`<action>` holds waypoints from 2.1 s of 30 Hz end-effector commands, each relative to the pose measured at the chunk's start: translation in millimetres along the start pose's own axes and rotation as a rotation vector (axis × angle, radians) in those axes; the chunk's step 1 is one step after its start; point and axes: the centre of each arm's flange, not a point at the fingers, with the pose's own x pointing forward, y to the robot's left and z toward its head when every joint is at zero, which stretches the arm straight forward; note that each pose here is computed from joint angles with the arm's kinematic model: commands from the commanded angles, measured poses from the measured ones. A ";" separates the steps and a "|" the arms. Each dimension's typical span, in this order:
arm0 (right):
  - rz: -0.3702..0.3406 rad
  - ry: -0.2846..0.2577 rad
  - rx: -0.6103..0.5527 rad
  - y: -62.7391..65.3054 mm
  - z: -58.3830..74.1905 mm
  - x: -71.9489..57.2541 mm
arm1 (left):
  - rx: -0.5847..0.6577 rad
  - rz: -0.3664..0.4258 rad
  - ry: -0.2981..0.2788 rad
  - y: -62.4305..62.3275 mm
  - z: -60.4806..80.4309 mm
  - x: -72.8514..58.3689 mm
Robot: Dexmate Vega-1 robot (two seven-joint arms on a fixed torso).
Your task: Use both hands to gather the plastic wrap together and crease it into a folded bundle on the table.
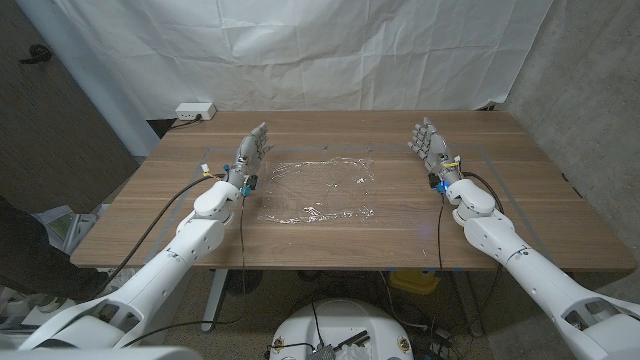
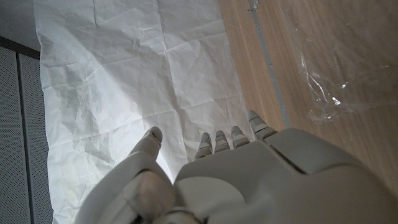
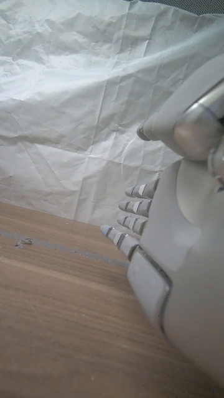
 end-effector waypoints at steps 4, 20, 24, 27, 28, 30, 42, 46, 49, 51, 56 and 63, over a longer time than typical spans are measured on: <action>-0.007 0.000 -0.011 0.8 0.4 -1.4 | 0.022 -0.031 -0.004 2.4 0.7 -0.7; -0.007 -0.014 -0.048 2.2 2.5 -2.7 | 0.232 -0.162 -0.002 11.6 16.2 -15.1; -0.001 -0.022 -0.066 4.3 4.4 -1.9 | 0.323 -0.186 0.007 14.9 23.8 -21.7; 0.002 -0.026 -0.072 5.9 5.1 -1.6 | 0.395 -0.203 0.015 17.1 29.7 -25.8; 0.003 -0.025 -0.072 6.5 5.0 -1.6 | 0.416 -0.208 0.019 17.7 31.5 -26.8; 0.003 -0.025 -0.073 7.6 4.9 -1.7 | 0.456 -0.218 0.022 19.0 34.7 -28.7; 0.005 -0.028 -0.079 12.1 4.5 -4.4 | 0.690 -0.261 0.042 19.3 48.9 -41.5; 0.008 -0.028 -0.079 14.1 4.5 -5.2 | 0.765 -0.277 0.048 17.8 52.7 -45.1; 0.009 -0.027 -0.078 15.4 4.3 -5.6 | 0.825 -0.292 0.053 17.6 56.6 -47.4; 0.008 -0.027 -0.079 15.9 4.2 -5.9 | 0.870 -0.301 0.056 17.5 59.3 -49.1; 0.005 -0.027 -0.080 16.3 4.1 -6.9 | 0.974 -0.331 0.069 16.6 65.6 -52.4; 0.003 -0.036 -0.084 17.6 6.2 -7.1 | 1.117 -0.366 0.078 11.6 71.8 -57.9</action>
